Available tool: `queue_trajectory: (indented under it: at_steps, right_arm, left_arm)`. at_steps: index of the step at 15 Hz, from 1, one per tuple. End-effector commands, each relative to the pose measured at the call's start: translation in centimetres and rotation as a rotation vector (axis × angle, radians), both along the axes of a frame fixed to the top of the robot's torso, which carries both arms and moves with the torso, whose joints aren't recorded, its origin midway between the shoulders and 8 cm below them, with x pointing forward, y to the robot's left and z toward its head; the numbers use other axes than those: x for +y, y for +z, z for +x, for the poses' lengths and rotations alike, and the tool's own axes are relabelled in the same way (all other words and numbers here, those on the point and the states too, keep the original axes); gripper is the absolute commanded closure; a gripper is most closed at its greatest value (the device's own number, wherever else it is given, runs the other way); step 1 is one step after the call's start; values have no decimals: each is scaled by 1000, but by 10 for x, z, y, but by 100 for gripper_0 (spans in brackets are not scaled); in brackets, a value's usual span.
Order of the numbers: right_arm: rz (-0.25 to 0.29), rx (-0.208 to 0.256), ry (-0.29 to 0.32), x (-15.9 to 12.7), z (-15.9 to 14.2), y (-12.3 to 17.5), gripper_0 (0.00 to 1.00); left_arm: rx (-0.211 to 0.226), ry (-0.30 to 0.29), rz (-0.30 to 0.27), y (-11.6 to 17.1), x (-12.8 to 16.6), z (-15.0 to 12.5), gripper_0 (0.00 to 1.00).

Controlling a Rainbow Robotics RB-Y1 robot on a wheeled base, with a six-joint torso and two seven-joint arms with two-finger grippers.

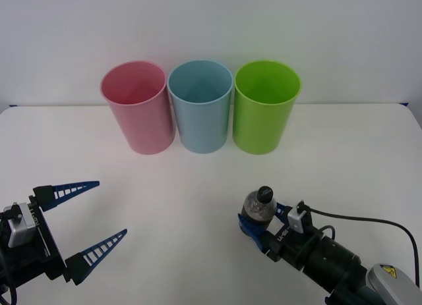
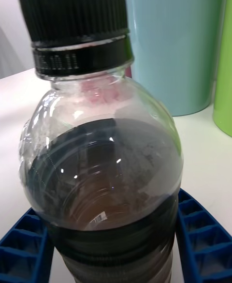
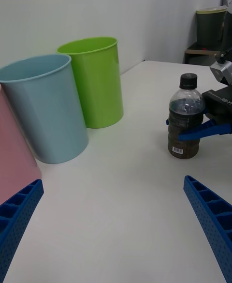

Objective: Put cans in the blue bin and PET bottles in the pink bin and trash in the green bin.

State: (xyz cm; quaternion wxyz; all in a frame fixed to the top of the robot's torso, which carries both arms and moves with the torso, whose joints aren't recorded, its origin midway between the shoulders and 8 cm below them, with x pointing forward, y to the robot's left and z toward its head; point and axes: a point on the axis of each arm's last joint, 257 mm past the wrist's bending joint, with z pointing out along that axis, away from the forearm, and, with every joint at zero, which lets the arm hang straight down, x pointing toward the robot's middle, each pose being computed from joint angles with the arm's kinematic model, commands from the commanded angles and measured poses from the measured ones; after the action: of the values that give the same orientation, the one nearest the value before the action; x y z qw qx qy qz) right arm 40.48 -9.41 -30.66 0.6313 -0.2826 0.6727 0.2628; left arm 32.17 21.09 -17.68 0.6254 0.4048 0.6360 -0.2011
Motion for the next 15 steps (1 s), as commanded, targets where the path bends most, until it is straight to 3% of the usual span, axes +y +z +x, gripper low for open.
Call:
queue_trajectory:
  at_steps: [1,7,11,15]
  right_arm:
    - [3,-6,0,0,0,2,100]
    - [21,-21,16,-3,-3,9,100]
    - [58,-56,42,-15,-6,26,100]
    - [42,-162,111,-38,-11,73,100]
  left_arm:
    - [0,0,0,0,0,0,0]
    - [0,0,0,0,0,0,0]
    - [0,0,0,0,0,0,0]
    - [0,0,0,0,0,0,0]
